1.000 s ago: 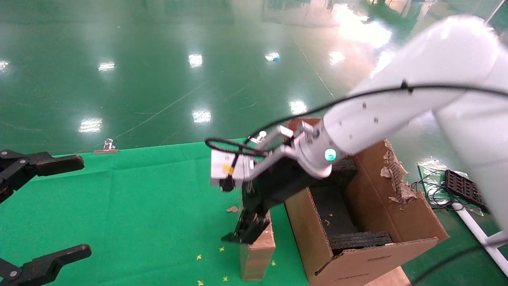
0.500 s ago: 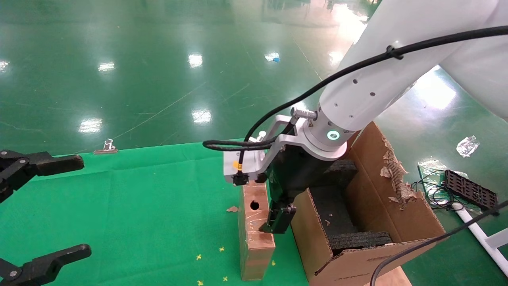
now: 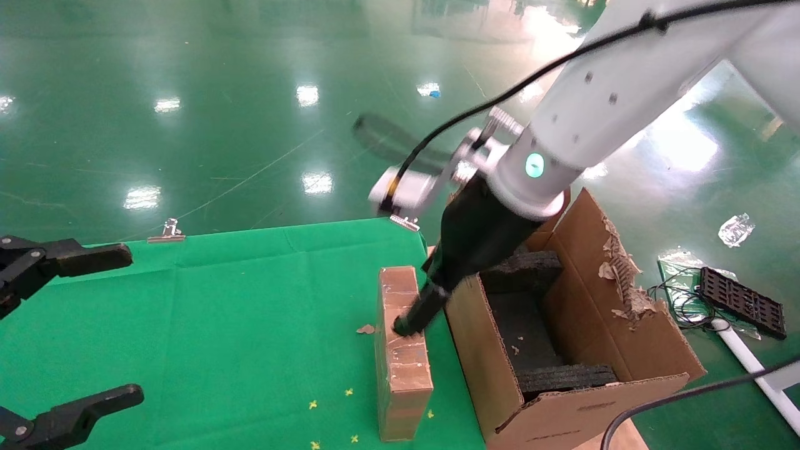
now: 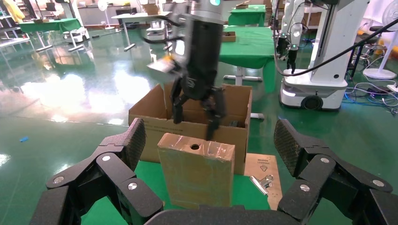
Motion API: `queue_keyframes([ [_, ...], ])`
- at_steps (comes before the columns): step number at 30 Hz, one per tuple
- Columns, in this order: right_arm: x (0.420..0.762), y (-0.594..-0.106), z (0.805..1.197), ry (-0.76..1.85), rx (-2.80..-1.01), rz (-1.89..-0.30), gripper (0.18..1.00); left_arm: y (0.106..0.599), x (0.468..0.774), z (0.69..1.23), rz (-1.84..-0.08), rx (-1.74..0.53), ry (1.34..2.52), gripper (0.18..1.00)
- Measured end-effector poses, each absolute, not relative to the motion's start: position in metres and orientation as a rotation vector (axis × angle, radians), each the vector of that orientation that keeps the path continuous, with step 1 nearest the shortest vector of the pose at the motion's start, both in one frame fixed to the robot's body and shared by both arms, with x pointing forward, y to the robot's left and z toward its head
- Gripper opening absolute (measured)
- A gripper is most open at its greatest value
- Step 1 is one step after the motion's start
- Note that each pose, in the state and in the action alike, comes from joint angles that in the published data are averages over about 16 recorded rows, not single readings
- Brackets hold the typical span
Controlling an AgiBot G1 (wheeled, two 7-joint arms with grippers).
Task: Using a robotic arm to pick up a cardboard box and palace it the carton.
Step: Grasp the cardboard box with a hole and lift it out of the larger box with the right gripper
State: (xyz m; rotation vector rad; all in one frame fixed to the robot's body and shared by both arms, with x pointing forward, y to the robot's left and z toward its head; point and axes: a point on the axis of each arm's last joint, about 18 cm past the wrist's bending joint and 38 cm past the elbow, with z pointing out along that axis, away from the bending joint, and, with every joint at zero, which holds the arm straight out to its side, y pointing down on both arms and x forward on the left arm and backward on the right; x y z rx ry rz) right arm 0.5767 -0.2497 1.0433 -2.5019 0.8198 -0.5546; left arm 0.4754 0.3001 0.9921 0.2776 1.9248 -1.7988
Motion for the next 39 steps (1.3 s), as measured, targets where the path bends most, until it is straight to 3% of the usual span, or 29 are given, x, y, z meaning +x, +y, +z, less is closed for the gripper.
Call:
queue_keyframes([
  [6,0.592,-0.261,1.044,1.153,-2.307,-0.383,1.0,0.3,0.475,0.992,-1.799,0.278,1.925,1.001],
  [12,0.603,-0.26,1.032,1.296,-2.228,-0.267,1.0,0.3,0.475,0.992,-1.799,0.278,1.925,1.001],
  [31,0.617,-0.248,1.0,1.378,-2.296,-0.191,0.995,0.3,0.475,0.992,-1.799,0.278,1.925,1.0],
  [39,0.616,-0.249,0.997,1.388,-2.32,-0.196,0.953,0.3,0.475,0.992,-1.799,0.278,1.925,0.988],
])
